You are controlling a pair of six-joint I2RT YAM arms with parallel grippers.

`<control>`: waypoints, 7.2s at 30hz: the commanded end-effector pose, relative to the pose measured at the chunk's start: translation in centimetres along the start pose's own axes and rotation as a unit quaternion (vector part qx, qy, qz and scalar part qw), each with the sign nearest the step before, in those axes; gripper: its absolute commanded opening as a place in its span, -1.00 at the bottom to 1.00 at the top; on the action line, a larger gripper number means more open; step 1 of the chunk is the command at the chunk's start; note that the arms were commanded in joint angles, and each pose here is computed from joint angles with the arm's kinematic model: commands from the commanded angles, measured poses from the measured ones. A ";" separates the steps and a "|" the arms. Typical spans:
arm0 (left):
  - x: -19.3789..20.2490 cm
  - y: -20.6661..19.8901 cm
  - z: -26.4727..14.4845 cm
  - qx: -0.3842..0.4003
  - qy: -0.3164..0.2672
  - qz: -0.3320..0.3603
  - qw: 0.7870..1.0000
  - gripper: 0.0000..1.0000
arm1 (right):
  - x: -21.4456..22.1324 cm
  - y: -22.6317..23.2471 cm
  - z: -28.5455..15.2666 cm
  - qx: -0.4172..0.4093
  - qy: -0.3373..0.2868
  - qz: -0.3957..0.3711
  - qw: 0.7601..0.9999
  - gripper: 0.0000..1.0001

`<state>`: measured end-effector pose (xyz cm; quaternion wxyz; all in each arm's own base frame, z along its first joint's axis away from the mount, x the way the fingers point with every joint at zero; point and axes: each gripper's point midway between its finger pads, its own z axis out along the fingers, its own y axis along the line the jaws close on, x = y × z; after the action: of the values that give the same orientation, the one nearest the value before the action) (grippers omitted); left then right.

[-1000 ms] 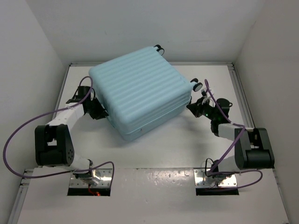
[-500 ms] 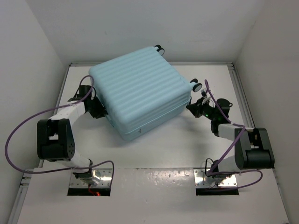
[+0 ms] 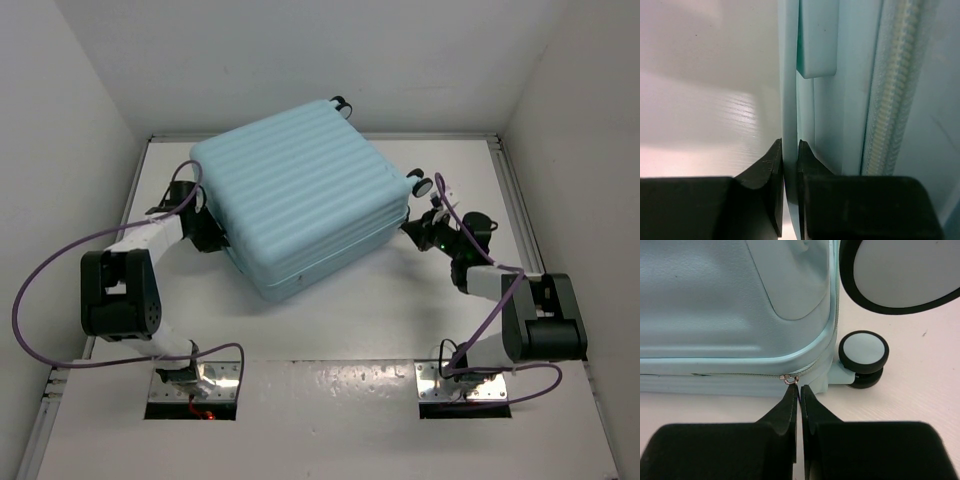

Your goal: Pack the luggage

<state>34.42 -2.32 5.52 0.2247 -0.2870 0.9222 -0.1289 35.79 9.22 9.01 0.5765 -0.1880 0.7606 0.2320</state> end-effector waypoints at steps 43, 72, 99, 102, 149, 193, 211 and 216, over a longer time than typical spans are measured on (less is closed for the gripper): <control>-13.9 7.4 10.5 -0.177 -0.053 0.161 0.969 -1.00 | -7.3 -22.0 14.3 0.118 -0.116 0.049 0.985 -1.00; -17.0 -0.5 11.6 -0.058 -0.083 0.195 0.976 -0.15 | -9.3 -18.9 26.3 0.036 -0.171 0.035 0.984 -0.63; -21.2 -13.4 -15.9 0.322 -0.322 0.164 0.875 0.91 | -14.0 -11.2 19.1 -0.061 -0.159 0.037 0.985 -0.03; -23.0 -11.6 -15.5 0.294 -0.322 0.100 0.894 0.91 | -14.0 -11.1 19.0 -0.064 -0.157 0.040 0.985 -0.03; -38.6 -16.1 -10.7 0.088 -0.498 0.077 0.859 0.91 | -7.1 16.2 -2.8 -0.333 -0.112 -0.035 0.936 -0.10; -21.7 -6.3 4.4 0.047 -0.138 0.089 0.985 0.94 | -5.5 11.4 -2.7 -0.150 -0.017 -0.042 0.988 0.28; -12.3 -0.2 -12.7 0.058 -0.257 0.111 0.958 0.98 | -4.1 15.1 1.9 -0.065 -0.030 0.076 0.995 0.08; -12.1 0.8 -14.9 0.031 -0.293 0.109 0.949 0.98 | -12.1 4.2 0.1 0.071 -0.112 0.107 0.985 0.25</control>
<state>36.09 6.98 21.53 0.4901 -0.2191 0.8419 -0.0544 31.58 18.44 12.49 0.5400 -0.1292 0.7781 0.2937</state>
